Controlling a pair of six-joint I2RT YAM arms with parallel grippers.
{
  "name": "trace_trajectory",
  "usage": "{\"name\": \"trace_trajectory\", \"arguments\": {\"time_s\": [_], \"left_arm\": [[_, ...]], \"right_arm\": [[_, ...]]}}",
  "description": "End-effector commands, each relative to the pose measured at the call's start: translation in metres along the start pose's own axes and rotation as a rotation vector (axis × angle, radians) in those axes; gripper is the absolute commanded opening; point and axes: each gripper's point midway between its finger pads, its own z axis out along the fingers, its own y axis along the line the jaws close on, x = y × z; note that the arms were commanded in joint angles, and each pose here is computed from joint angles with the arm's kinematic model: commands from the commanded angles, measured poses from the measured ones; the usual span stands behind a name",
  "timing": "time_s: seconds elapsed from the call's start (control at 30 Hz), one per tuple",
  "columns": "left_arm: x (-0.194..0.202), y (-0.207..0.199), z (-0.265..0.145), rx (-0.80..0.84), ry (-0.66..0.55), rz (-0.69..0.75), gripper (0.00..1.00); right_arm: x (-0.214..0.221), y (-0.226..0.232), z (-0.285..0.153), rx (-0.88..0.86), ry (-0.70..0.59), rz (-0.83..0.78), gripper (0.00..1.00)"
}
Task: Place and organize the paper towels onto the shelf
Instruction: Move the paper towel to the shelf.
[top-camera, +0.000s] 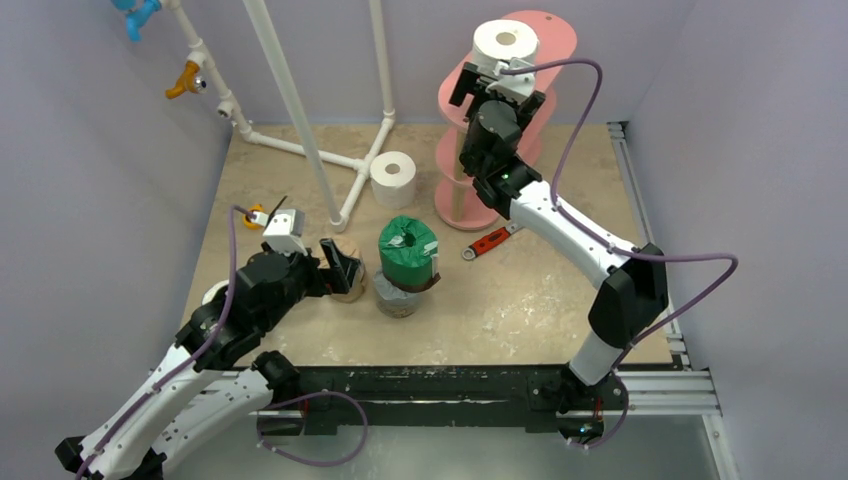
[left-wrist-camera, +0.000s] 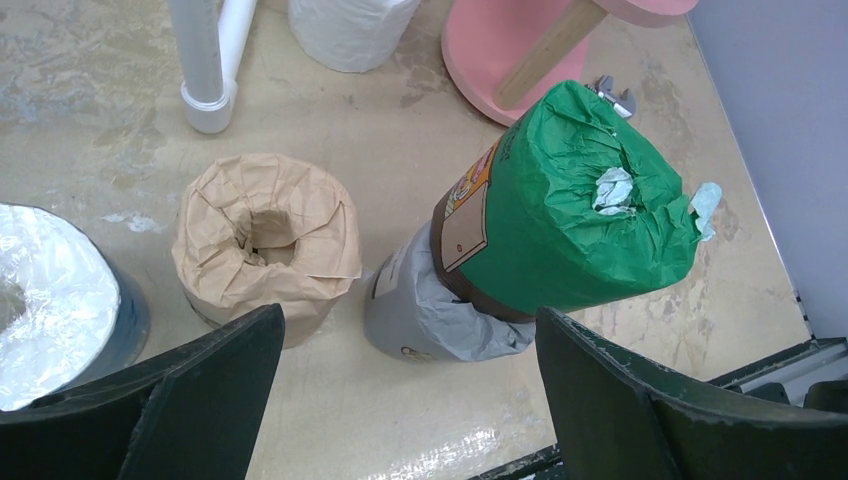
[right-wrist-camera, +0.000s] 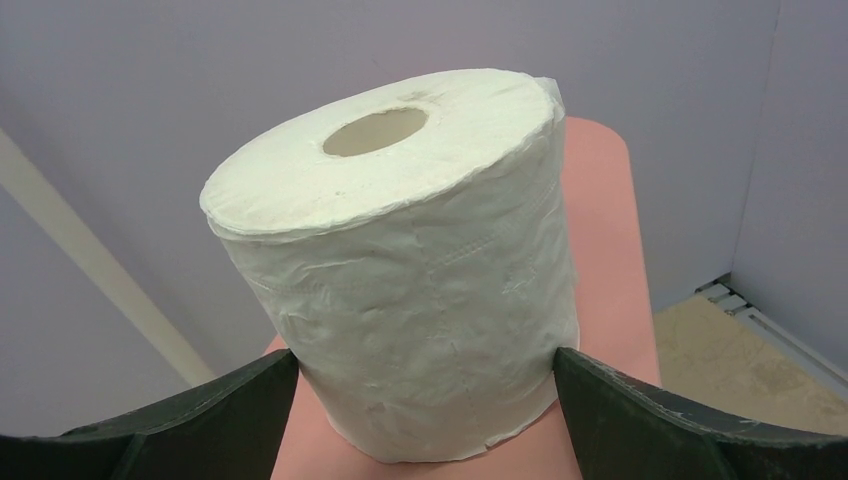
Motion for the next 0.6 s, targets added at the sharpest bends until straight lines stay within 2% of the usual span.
{"name": "trace_trajectory", "arguments": {"time_s": [0.0, 0.57], "left_arm": [[-0.007, -0.003, 0.001, 0.004, -0.023, -0.004, 0.95], [-0.008, -0.006, 0.005, 0.009, -0.020, 0.003, 0.95]], "right_arm": [[-0.020, -0.009, 0.009, 0.051, -0.036, 0.012, 0.99], [-0.008, -0.023, 0.031, 0.094, -0.029, -0.016, 0.99]]}}
